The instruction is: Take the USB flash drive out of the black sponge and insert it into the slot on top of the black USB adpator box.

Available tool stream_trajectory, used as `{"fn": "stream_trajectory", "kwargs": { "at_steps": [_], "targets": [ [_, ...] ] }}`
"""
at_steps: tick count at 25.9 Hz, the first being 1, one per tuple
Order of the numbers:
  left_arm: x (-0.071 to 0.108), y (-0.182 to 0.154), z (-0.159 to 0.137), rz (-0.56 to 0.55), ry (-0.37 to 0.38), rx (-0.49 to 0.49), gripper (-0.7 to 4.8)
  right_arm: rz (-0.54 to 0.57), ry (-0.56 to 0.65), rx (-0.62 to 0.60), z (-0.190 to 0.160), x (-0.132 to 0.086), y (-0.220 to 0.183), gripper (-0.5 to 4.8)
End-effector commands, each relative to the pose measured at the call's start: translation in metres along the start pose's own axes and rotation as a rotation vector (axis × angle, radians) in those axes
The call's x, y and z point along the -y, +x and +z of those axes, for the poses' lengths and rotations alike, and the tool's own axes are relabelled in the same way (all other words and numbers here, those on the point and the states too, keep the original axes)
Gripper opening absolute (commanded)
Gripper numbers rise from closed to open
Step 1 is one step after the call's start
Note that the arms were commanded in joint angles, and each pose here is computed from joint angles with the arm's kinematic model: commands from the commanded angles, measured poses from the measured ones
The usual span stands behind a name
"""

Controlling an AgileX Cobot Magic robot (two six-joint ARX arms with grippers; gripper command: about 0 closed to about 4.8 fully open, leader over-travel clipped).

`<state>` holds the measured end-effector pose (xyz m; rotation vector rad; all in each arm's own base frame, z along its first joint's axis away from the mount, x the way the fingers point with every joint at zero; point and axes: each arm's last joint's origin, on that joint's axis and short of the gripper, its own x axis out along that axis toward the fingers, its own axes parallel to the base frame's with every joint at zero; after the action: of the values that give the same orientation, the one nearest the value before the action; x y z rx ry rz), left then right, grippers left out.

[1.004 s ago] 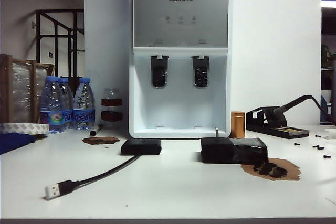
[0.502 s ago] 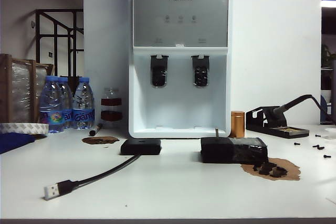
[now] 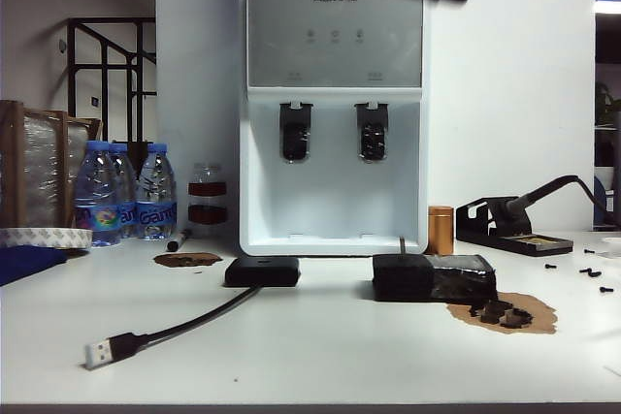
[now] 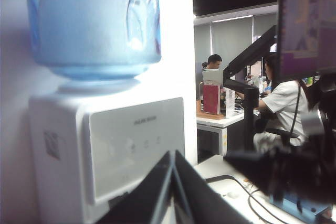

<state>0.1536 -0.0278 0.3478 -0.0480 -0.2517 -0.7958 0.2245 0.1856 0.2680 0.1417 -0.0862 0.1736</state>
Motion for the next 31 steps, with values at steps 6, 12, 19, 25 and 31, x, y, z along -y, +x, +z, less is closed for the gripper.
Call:
{"fn": "stream_trajectory", "kwargs": {
  "at_steps": [6,12,19,25,31],
  "targets": [
    [0.011,0.084,-0.088,-0.088,-0.015,-0.238,-0.04,0.018,0.022,-0.166,-0.072,-0.009,0.017,1.94],
    [0.018,0.108,-0.118,-0.133,0.021,-0.245,-0.04,-0.103,0.072,-0.190,-0.110,0.004,0.004,2.20],
    [-0.033,0.135,-0.169,-0.168,-0.017,-0.317,-0.04,-0.015,0.072,-0.192,-0.139,0.009,-0.005,2.10],
    [-0.060,0.169,-0.202,-0.258,-0.063,-0.345,-0.04,-0.060,0.010,-0.217,-0.162,0.013,-0.006,2.10],
    [-0.045,0.189,-0.244,-0.325,-0.117,-0.415,-0.04,-0.082,-0.010,-0.237,-0.176,0.013,-0.004,2.11]
  ]
}}
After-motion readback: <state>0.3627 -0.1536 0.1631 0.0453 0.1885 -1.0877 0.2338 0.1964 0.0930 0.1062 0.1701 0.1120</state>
